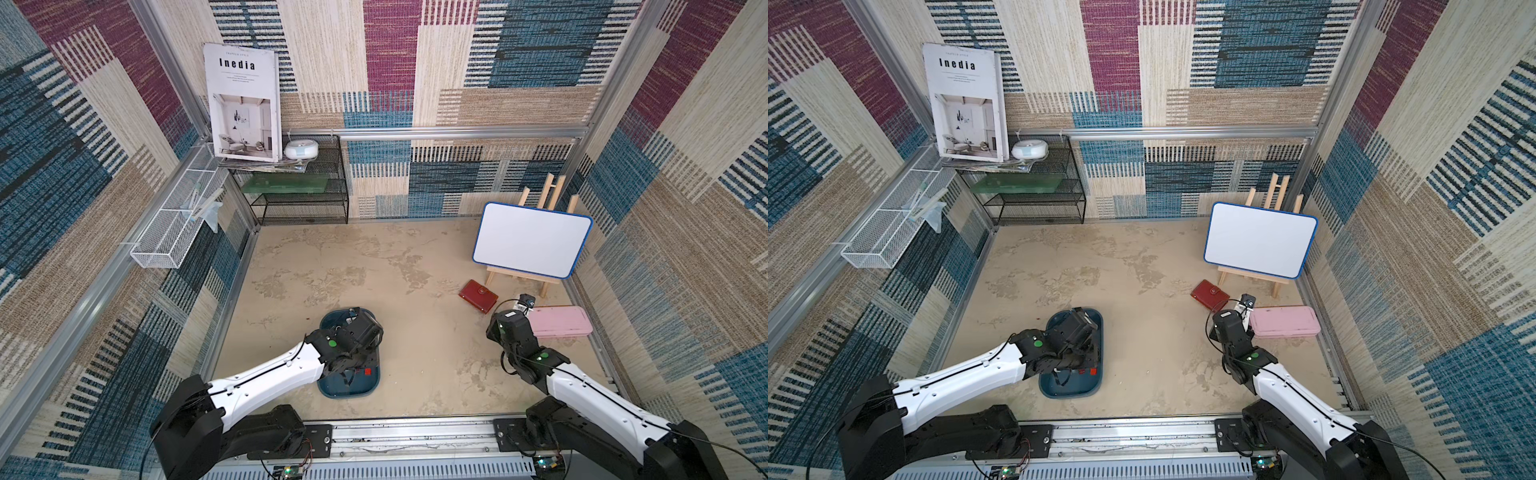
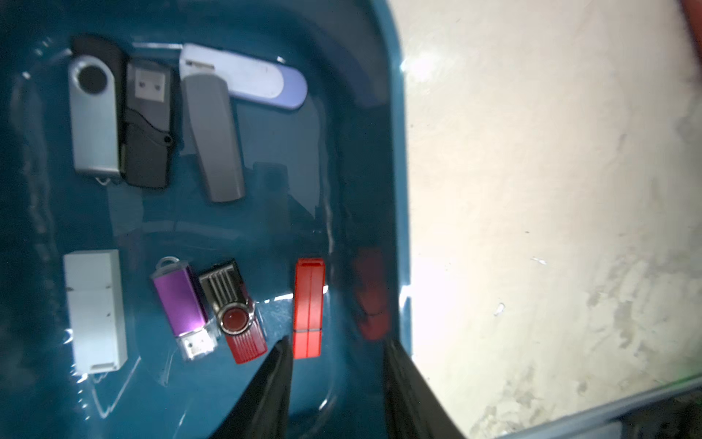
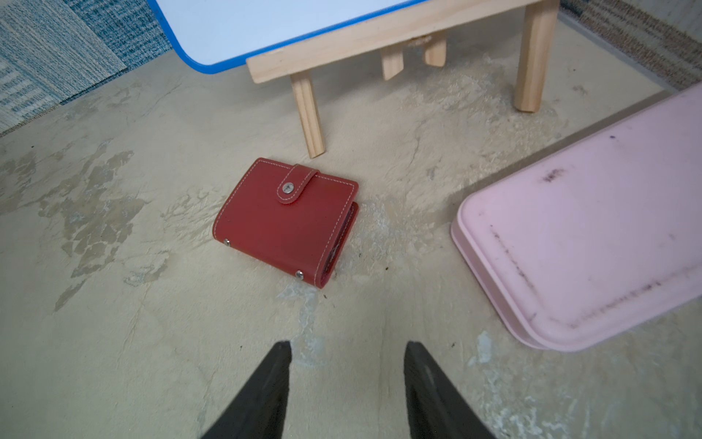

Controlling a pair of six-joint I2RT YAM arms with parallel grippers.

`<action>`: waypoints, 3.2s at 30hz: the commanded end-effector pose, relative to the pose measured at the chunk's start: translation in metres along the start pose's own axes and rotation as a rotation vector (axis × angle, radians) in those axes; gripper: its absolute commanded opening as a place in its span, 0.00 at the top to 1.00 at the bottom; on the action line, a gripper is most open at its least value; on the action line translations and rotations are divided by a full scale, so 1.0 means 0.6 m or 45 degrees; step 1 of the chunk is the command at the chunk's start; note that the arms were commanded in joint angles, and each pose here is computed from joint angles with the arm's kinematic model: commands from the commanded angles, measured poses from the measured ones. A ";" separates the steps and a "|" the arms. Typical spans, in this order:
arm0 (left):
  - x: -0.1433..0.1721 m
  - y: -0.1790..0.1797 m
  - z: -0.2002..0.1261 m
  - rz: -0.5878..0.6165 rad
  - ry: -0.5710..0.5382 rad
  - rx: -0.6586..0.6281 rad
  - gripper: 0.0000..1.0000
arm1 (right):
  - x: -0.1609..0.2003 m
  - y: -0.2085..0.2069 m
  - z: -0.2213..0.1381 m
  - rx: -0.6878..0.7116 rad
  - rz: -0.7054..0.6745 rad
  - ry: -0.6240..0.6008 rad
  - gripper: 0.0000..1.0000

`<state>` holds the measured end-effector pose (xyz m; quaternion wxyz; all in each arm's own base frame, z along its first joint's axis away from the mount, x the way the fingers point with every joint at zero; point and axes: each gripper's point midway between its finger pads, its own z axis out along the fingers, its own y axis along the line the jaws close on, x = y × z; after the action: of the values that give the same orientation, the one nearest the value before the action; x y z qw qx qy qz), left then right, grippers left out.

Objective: Put the usb flash drive into the storage box
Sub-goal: Place the USB flash in the storage box, then reset both arms

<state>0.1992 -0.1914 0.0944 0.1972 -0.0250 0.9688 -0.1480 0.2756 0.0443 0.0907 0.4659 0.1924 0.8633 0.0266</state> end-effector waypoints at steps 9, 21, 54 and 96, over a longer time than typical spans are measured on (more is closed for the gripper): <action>-0.171 0.136 -0.225 0.048 -0.885 -0.389 0.40 | -0.071 0.041 -0.010 -0.069 -0.145 -0.157 0.38; -0.224 0.338 -0.122 -0.186 -0.957 -0.643 0.27 | -0.162 0.056 0.045 0.061 -0.433 -0.401 0.04; -0.330 0.293 0.041 0.373 -1.037 -0.188 0.01 | -0.170 -0.027 0.102 -0.101 -0.432 -0.646 0.12; -0.343 0.322 0.046 0.264 -0.960 -0.279 0.01 | -0.165 -0.013 0.133 -0.240 -0.459 -0.515 0.01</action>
<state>0.3995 0.0053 0.0861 0.5428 0.0015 0.8398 -0.0090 0.3859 -0.0094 0.1230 0.6431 -0.0078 0.7655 -0.0199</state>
